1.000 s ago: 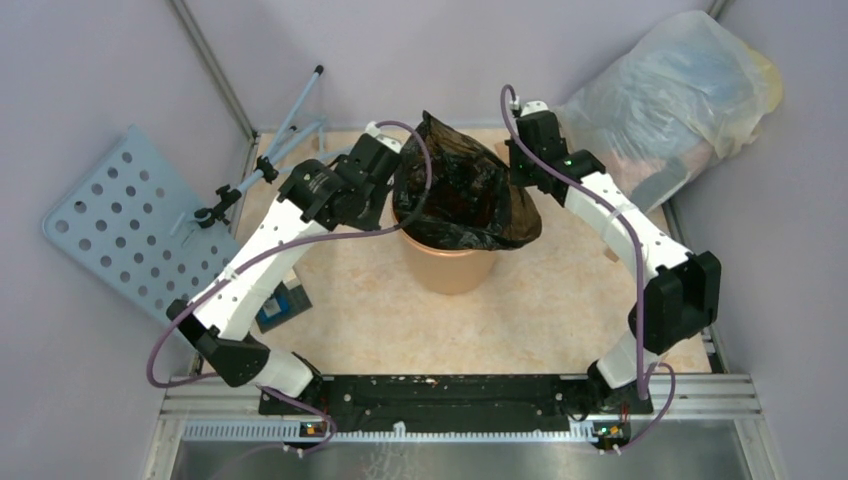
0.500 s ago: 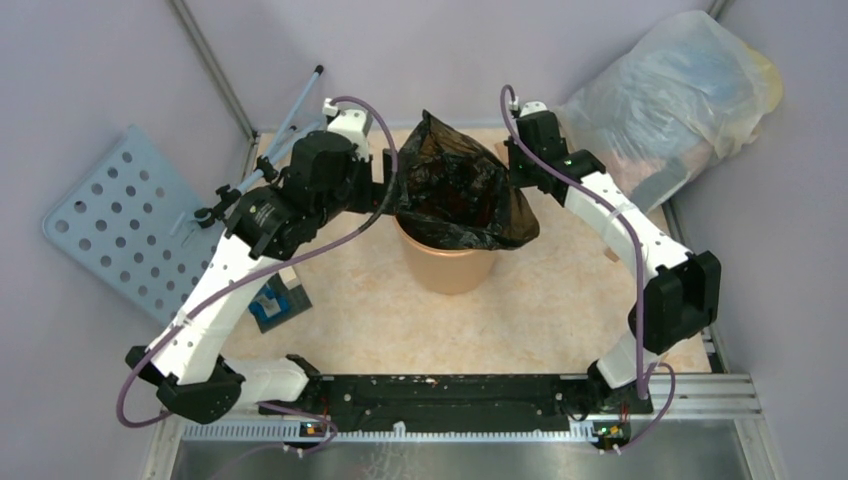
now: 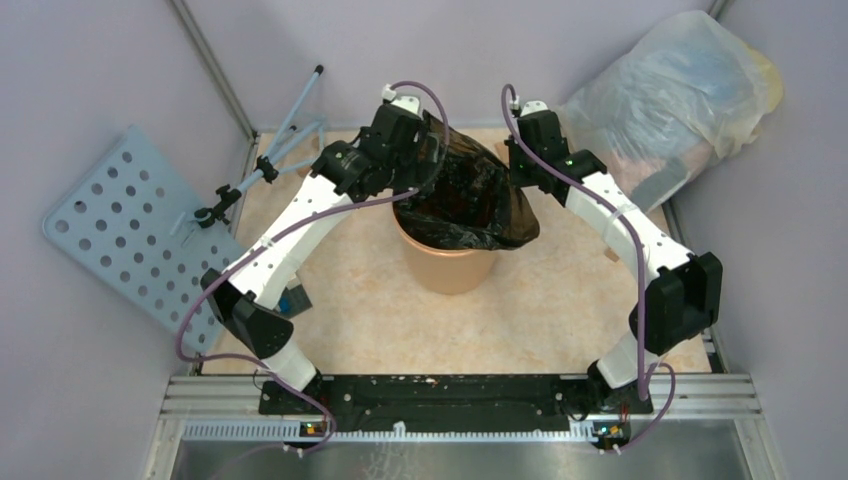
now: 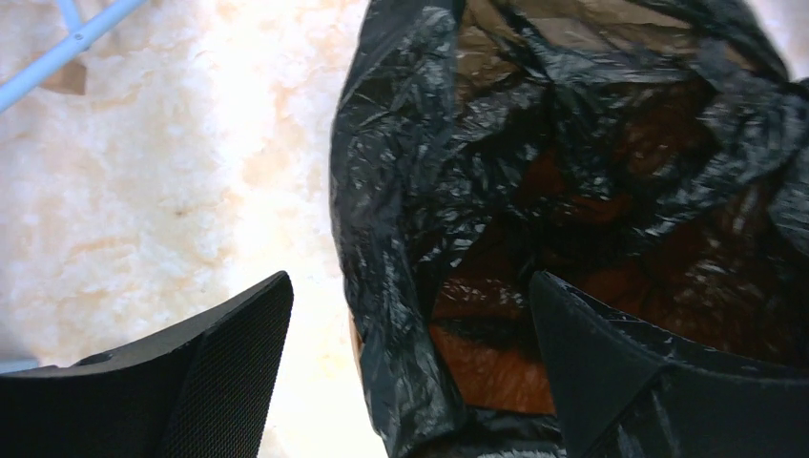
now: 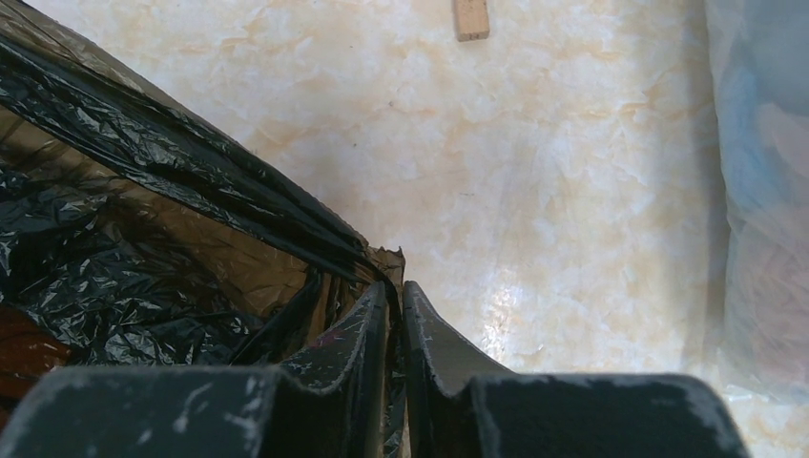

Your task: Put the trash bags into the trash bin

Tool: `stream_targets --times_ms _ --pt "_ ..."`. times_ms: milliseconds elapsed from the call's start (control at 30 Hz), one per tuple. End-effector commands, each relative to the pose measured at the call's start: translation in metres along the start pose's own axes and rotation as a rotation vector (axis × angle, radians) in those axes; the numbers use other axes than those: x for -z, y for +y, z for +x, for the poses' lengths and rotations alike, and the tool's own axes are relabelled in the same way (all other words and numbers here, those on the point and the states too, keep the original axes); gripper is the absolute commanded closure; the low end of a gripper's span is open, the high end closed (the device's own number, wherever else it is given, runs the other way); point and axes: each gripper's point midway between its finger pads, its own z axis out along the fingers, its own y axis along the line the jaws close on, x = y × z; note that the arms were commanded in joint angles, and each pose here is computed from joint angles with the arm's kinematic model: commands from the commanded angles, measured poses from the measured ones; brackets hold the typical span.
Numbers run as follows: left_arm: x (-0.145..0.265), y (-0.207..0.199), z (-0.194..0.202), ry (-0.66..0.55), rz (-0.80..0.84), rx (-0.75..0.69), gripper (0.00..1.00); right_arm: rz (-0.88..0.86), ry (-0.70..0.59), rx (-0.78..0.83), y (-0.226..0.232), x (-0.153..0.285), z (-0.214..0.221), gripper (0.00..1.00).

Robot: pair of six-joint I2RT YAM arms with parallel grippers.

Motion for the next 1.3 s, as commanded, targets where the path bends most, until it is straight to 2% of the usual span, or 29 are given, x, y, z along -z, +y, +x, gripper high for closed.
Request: stream_targets --times_ms 0,100,200,467,633,800,1000,1133,1267 --pt "0.001 0.024 0.000 0.015 -0.146 -0.018 0.01 0.012 -0.079 -0.031 -0.007 0.017 -0.022 0.87" --pt "0.002 0.034 0.009 0.051 -0.189 -0.047 0.02 0.020 -0.081 -0.033 -0.008 0.014 -0.021 0.87" --pt "0.007 0.039 0.016 0.077 -0.194 -0.064 0.09 0.020 -0.076 -0.034 -0.007 0.010 -0.019 0.87" --pt "0.044 0.071 0.018 0.056 -0.192 -0.028 0.33 0.029 -0.066 -0.032 -0.008 0.006 -0.016 0.87" --pt "0.052 0.087 0.032 0.078 -0.195 -0.007 0.37 0.037 -0.052 -0.029 -0.009 0.002 -0.011 0.87" --pt "0.035 0.094 0.057 0.129 -0.165 -0.004 0.40 0.024 -0.052 -0.035 -0.006 0.002 -0.010 0.87" --pt "0.008 0.097 0.089 0.187 -0.115 0.019 0.41 0.017 -0.049 -0.024 -0.007 0.005 -0.009 0.76" --pt "-0.004 0.090 0.101 0.173 -0.021 0.065 0.41 -0.005 -0.043 -0.007 -0.004 0.009 -0.006 0.65" --pt "-0.002 0.079 0.096 0.117 0.055 0.113 0.36 -0.016 -0.052 -0.005 -0.004 0.017 -0.011 0.62"
